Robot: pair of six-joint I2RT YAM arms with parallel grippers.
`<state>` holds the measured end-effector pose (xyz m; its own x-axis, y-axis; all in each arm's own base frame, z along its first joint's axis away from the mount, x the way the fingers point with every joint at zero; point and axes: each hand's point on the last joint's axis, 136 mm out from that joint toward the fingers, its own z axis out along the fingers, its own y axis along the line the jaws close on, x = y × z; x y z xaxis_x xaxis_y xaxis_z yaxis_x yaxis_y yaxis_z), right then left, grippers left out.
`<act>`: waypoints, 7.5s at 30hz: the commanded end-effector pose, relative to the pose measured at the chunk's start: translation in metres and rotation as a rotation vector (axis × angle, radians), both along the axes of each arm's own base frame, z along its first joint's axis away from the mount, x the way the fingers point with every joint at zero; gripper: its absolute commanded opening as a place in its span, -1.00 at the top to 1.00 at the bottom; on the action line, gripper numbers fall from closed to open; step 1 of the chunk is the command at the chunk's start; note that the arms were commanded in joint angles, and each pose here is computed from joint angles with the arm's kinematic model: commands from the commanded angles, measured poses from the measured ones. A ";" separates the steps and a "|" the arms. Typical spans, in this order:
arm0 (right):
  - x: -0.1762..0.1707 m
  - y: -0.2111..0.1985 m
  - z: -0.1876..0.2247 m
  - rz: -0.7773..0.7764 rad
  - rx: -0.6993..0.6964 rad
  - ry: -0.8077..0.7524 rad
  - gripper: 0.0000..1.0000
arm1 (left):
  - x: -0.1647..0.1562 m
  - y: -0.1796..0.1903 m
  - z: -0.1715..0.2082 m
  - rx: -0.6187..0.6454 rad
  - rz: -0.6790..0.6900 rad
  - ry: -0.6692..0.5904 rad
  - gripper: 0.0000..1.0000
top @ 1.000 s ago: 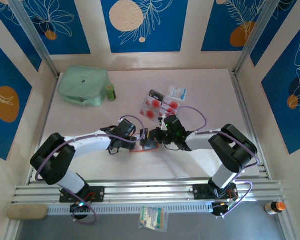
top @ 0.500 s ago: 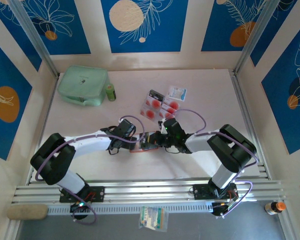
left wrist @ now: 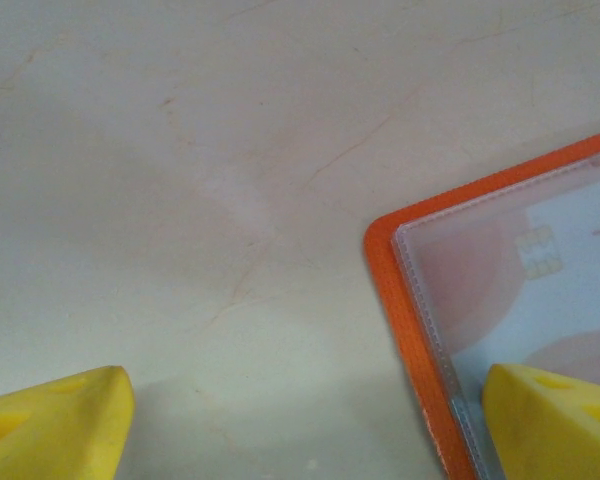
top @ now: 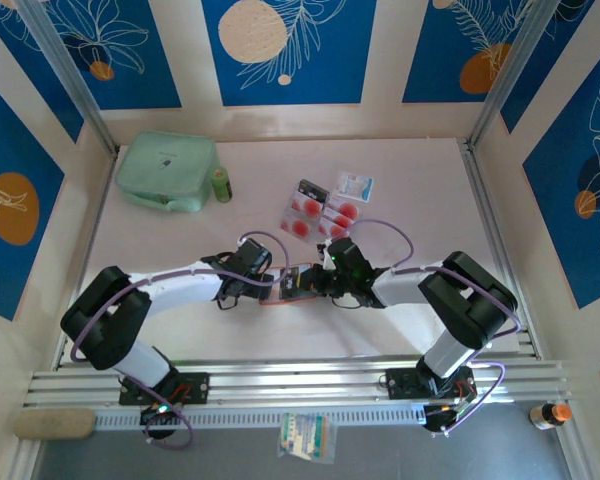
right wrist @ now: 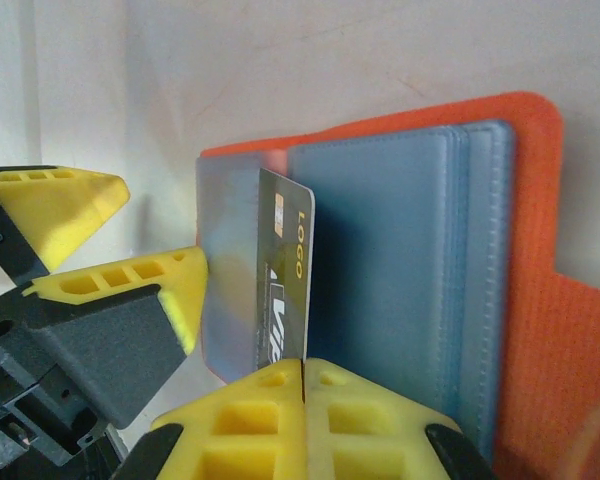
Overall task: Put the credit cards into the card holder
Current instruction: Insert the credit card into the card slot, then flip over the card slot on the card holder.
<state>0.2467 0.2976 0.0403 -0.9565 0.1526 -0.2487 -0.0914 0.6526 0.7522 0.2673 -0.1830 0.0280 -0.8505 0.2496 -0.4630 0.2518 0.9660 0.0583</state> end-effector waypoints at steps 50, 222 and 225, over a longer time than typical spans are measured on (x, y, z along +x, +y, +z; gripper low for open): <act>0.008 0.024 0.018 0.243 -0.226 0.058 0.63 | -0.002 0.023 0.012 -0.040 0.156 -0.020 -0.82; 0.019 0.009 -0.030 0.247 -0.282 0.218 0.88 | -0.001 -0.046 0.012 -0.135 0.056 0.006 -1.00; 0.020 0.010 -0.028 0.245 -0.279 0.215 0.88 | -0.003 -0.043 0.007 -0.123 0.059 0.014 -1.00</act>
<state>0.2773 0.3072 0.0226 -0.9880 -0.1240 -0.0924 -0.1546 0.8111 0.5642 0.2650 -0.2270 0.0402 -0.8721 0.1242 -0.4734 0.1877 0.9782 -0.0892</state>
